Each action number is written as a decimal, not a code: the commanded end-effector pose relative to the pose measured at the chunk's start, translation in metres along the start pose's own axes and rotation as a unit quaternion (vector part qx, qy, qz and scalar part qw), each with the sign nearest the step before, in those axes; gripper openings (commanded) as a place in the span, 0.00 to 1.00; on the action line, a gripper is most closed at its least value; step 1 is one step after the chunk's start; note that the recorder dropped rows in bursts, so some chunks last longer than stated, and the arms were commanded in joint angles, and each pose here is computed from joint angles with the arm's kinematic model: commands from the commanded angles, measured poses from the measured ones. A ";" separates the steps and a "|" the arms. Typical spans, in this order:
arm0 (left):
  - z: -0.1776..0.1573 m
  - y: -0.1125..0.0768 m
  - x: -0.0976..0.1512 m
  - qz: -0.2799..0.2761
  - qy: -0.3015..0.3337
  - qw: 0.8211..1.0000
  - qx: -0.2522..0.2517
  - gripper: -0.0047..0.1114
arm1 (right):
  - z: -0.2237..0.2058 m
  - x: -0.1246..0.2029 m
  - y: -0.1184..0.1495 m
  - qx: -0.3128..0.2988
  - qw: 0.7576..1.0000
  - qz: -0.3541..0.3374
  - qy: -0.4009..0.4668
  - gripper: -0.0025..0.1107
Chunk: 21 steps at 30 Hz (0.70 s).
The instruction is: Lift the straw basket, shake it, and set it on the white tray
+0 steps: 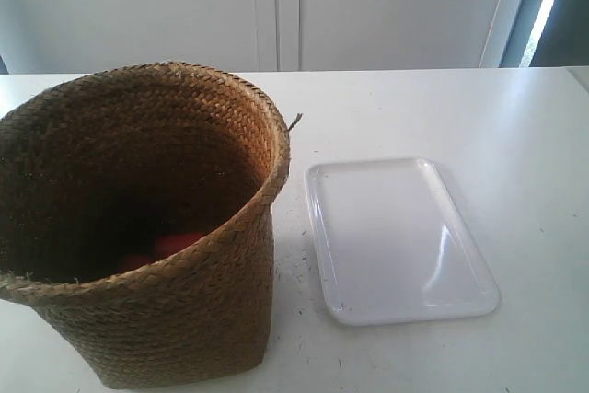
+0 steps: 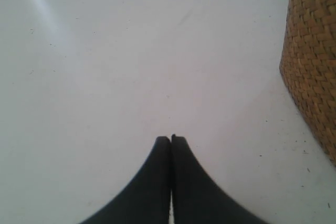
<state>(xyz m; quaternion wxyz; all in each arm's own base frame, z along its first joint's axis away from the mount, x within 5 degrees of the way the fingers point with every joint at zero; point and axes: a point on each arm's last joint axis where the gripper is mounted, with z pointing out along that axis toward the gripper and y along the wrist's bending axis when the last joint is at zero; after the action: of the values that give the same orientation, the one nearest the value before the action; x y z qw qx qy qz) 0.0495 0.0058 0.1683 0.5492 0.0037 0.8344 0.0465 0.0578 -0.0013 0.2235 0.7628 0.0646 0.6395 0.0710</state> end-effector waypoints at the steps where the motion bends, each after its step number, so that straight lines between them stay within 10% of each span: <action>1: 0.000 0.004 0.000 0.059 -0.009 0.998 -0.025 0.04 | -0.001 -0.003 -0.001 0.002 1.000 0.006 -0.022 0.21; 7: 0.000 0.006 -0.005 0.097 -0.035 0.994 -0.036 0.04 | -0.001 -0.003 -0.001 0.000 0.997 0.069 -0.022 0.21; 11: -0.001 0.011 -0.010 0.249 -0.048 0.964 -0.078 0.04 | -0.001 -0.003 -0.001 0.000 0.994 0.106 -0.022 0.21; 21: -0.006 0.002 -0.033 0.258 -0.186 0.946 -0.064 0.04 | -0.001 -0.003 -0.001 -0.001 0.990 0.140 -0.022 0.21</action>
<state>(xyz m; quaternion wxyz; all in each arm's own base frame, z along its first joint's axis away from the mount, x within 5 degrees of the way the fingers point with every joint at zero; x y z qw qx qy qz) 0.0564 0.0081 0.1976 0.6398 0.1840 0.7082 0.2353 0.0573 -0.0020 0.2262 0.7563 0.1496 0.6131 0.1724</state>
